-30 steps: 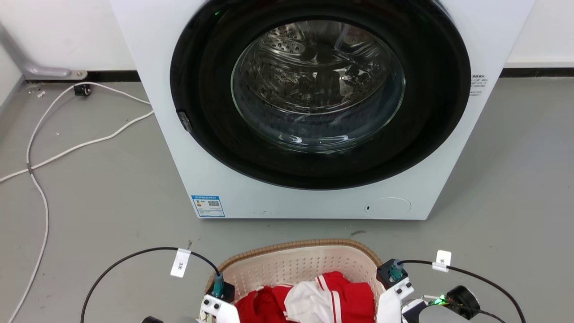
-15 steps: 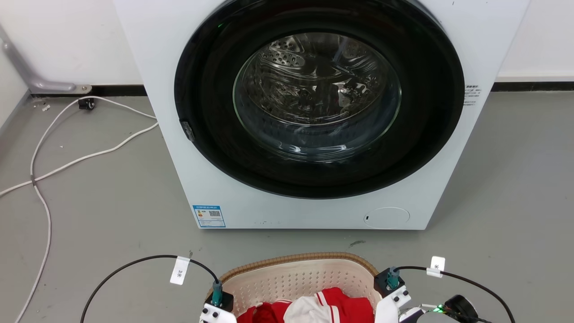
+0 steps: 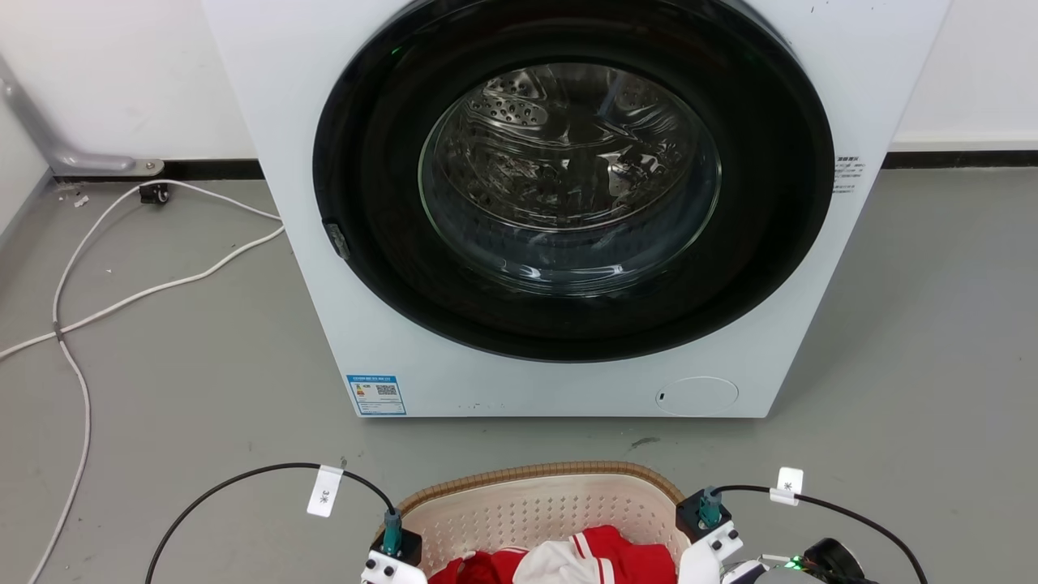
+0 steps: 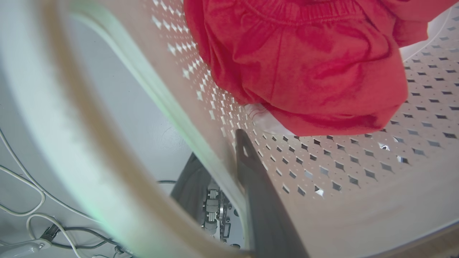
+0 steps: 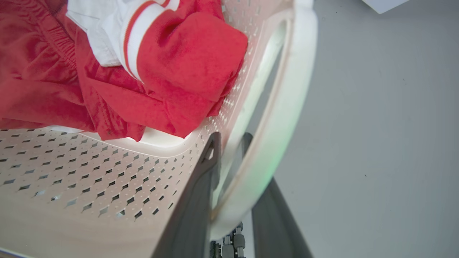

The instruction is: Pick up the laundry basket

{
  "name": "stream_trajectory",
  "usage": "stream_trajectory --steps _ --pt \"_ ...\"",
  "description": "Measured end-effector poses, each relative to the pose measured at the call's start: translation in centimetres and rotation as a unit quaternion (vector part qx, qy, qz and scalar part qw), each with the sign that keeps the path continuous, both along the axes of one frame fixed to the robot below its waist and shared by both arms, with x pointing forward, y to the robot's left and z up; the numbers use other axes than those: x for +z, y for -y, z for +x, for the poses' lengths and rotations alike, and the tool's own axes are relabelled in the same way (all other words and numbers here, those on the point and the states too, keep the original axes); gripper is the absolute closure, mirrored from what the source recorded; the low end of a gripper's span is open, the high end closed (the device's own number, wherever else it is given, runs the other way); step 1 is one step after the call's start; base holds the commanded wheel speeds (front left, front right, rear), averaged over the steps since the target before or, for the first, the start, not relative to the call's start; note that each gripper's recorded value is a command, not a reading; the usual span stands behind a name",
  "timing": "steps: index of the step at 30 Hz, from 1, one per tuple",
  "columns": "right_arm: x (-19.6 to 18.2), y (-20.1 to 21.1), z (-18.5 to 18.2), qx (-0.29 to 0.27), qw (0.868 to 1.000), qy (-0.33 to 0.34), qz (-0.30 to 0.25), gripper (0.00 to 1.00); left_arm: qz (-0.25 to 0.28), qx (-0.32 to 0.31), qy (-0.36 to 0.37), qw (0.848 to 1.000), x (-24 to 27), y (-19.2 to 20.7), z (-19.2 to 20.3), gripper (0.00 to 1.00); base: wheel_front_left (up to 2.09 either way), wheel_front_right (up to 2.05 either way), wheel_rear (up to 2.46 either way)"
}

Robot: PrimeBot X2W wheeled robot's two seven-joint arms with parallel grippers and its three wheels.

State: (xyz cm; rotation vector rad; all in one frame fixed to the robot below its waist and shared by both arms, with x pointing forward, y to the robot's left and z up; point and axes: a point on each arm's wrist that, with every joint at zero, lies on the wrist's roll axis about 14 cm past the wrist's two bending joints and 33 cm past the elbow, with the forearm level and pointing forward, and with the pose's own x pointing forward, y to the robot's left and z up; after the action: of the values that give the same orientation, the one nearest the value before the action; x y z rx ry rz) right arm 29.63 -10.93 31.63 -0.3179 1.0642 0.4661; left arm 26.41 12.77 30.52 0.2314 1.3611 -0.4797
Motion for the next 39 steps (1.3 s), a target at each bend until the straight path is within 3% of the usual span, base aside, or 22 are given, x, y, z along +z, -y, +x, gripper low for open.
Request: stream_trajectory --steps 39 --pt "-0.42 0.17 0.05 0.000 1.000 -0.007 0.000 1.00 -0.003 0.000 -0.005 1.000 -0.30 0.18 0.04 1.00 0.00 0.00 0.00"
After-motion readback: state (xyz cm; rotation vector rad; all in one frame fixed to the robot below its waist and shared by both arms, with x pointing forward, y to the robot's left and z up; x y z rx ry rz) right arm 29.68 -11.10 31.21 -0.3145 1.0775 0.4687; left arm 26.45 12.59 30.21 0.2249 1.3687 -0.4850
